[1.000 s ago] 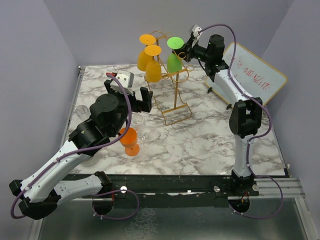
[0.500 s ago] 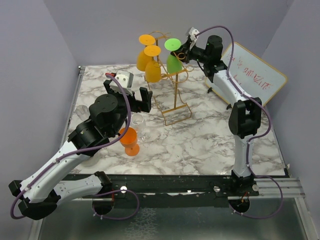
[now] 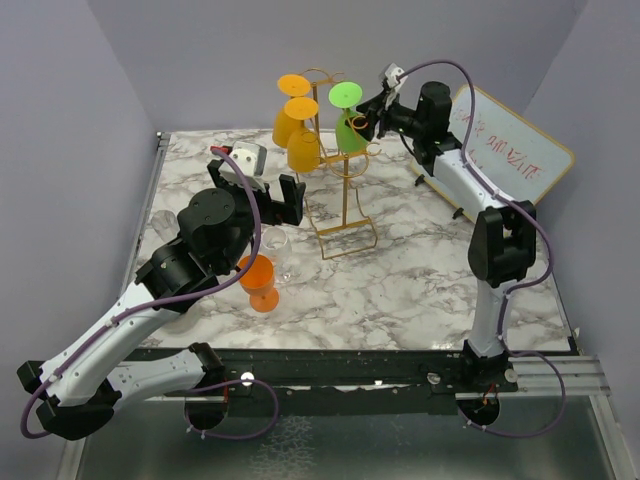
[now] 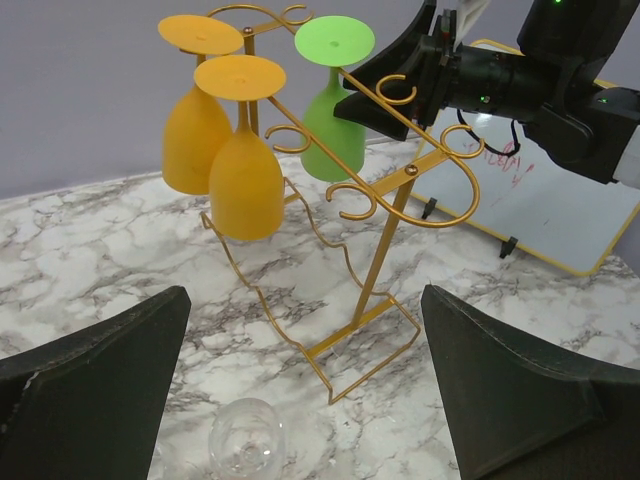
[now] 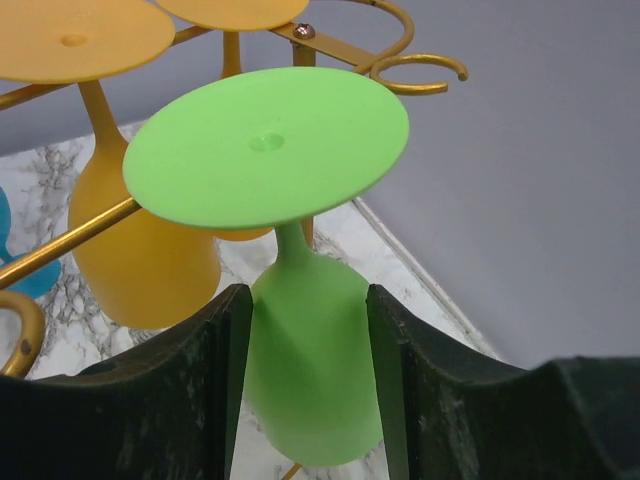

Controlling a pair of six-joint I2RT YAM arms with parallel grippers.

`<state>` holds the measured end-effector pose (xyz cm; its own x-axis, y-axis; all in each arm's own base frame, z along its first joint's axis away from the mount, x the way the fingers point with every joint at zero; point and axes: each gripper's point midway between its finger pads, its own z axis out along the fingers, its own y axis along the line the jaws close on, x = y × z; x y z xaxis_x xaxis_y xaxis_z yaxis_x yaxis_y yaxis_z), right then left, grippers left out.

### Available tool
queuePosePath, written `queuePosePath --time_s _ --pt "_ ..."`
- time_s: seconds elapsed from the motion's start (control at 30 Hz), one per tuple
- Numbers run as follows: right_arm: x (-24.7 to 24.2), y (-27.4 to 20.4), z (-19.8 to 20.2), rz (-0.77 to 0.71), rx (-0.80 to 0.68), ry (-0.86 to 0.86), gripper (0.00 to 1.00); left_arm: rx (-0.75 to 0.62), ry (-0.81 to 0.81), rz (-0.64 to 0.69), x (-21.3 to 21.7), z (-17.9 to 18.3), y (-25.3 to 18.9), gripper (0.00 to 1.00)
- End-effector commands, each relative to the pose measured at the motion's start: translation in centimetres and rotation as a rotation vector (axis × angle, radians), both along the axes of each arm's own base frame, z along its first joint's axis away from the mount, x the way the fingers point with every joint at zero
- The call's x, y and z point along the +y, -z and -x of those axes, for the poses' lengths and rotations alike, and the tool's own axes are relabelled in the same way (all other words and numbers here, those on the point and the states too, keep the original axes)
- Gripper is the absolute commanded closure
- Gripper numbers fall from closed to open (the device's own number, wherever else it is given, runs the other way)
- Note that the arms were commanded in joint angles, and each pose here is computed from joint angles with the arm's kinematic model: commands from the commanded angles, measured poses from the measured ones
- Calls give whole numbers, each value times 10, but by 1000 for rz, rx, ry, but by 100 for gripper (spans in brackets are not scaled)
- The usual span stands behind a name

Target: Place the wine glass upside down on the wine glass rack

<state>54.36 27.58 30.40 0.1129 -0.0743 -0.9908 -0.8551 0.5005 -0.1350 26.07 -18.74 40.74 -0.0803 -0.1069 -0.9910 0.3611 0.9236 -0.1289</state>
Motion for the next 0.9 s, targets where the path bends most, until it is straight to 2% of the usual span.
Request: queuePosePath --time_s 0.0,0.4,0.57,0.87 --pt "-15 -19 5 -48 1 56 45 20 25 1 -1 6 5 1" --pt "-66 -19 -16 -138 99 403 43 66 -35 -55 11 4 22 1" --pt "-91 -31 2 -199 127 529 43 113 -71 -88 20 6 40 1" --pt "-151 -16 35 -216 232 844 43 248 -77 -135 15 8 94 2"
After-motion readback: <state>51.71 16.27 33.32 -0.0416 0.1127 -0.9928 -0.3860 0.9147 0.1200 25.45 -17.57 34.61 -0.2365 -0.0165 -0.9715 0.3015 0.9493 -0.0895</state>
